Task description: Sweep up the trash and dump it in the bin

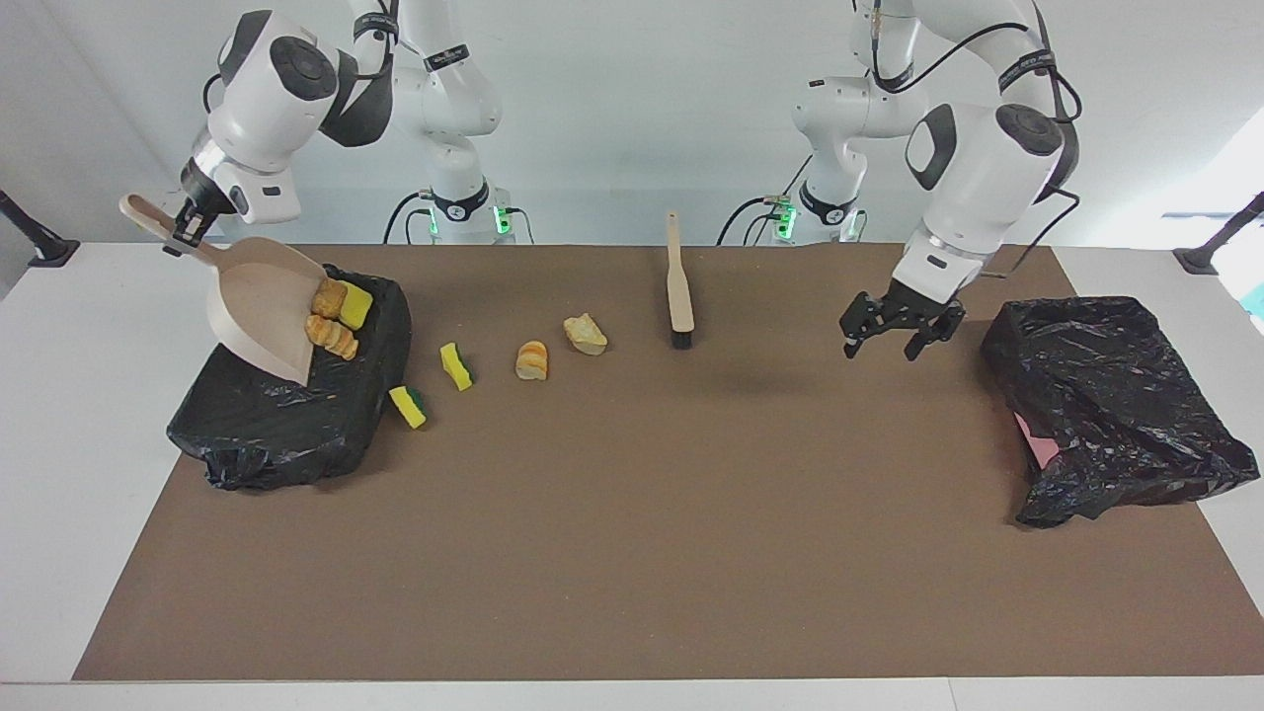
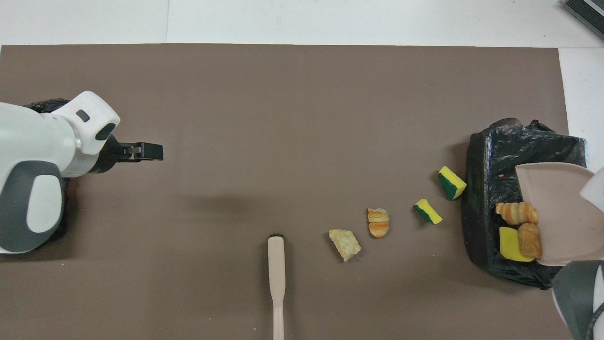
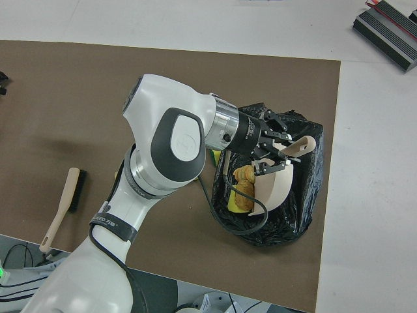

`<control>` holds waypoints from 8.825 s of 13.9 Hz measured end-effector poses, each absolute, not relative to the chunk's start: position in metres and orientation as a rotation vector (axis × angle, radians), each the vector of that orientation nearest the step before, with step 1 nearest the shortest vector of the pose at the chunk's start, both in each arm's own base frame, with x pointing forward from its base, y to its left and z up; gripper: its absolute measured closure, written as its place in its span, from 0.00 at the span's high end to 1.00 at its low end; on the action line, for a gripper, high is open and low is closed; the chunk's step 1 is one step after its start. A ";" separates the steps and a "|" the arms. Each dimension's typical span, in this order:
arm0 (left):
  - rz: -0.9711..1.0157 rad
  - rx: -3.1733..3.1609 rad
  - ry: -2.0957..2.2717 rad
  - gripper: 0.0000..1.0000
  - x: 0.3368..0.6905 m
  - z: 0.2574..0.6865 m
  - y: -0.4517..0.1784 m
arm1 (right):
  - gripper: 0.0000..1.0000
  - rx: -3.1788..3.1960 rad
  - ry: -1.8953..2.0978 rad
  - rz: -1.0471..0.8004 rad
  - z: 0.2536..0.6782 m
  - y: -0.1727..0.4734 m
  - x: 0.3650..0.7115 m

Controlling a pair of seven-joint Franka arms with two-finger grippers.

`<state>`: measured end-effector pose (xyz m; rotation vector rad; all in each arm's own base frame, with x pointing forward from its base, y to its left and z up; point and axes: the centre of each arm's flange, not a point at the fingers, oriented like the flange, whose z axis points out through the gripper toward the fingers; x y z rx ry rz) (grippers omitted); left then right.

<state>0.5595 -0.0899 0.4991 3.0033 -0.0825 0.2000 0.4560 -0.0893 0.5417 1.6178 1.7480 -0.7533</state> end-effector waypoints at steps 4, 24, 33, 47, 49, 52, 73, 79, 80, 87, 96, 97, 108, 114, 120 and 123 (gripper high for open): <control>0.217 3.094 -0.137 1.00 0.574 0.535 -0.043 | 0.32 1.560 1.746 -0.798 0.566 -0.040 0.454; -0.076 3.119 -0.054 1.00 0.536 0.641 -0.005 | 0.32 2.264 1.396 -0.547 0.581 0.035 0.483; -0.073 3.120 -0.046 1.00 0.535 0.643 -0.002 | 0.32 2.761 0.788 -0.383 0.503 0.224 0.511; -0.073 3.120 -0.046 1.00 0.535 0.643 -0.002 | 0.32 3.210 0.002 -0.344 0.383 0.437 0.553; -0.073 3.120 -0.046 1.00 0.535 0.643 -0.002 | 0.32 3.235 0.006 -0.322 0.372 0.447 0.552; -0.073 3.120 -0.046 1.00 0.535 0.643 -0.002 | 0.32 3.226 0.009 -0.334 0.351 0.454 0.543; -0.047 3.112 -0.250 1.00 0.540 0.621 -0.083 | 0.58 3.071 0.095 -0.445 0.402 0.412 0.456; -0.065 3.095 -0.312 1.00 0.566 0.559 -0.163 | 0.59 3.144 0.165 -0.441 0.368 0.429 0.361; -0.068 3.093 -0.306 1.00 0.570 0.548 -0.177 | 0.59 3.140 0.180 -0.463 0.366 0.432 0.349; -0.066 3.082 -0.245 1.00 0.577 0.462 -0.280 | 0.56 3.149 0.183 -0.564 0.345 0.440 0.303; -0.167 3.114 -0.132 1.00 0.521 0.355 -0.356 | 0.26 3.159 0.153 -0.629 0.335 0.440 0.281; -0.186 3.115 -0.123 1.00 0.514 0.349 -0.361 | 0.26 3.158 0.154 -0.629 0.335 0.440 0.279; -0.235 3.078 -0.075 0.31 0.503 0.354 -0.365 | 0.26 2.989 0.122 -0.719 0.419 0.336 0.333; -0.175 3.051 -0.218 0.31 0.530 0.395 -0.308 | 0.26 2.876 0.204 -0.725 0.405 0.264 0.369; -0.254 2.953 -0.737 0.31 0.533 0.445 -0.233 | 0.26 2.924 0.248 -0.814 0.391 0.193 0.411; -0.288 2.914 -0.969 0.31 0.517 0.460 -0.221 | 0.26 2.959 0.277 -0.803 0.385 0.174 0.421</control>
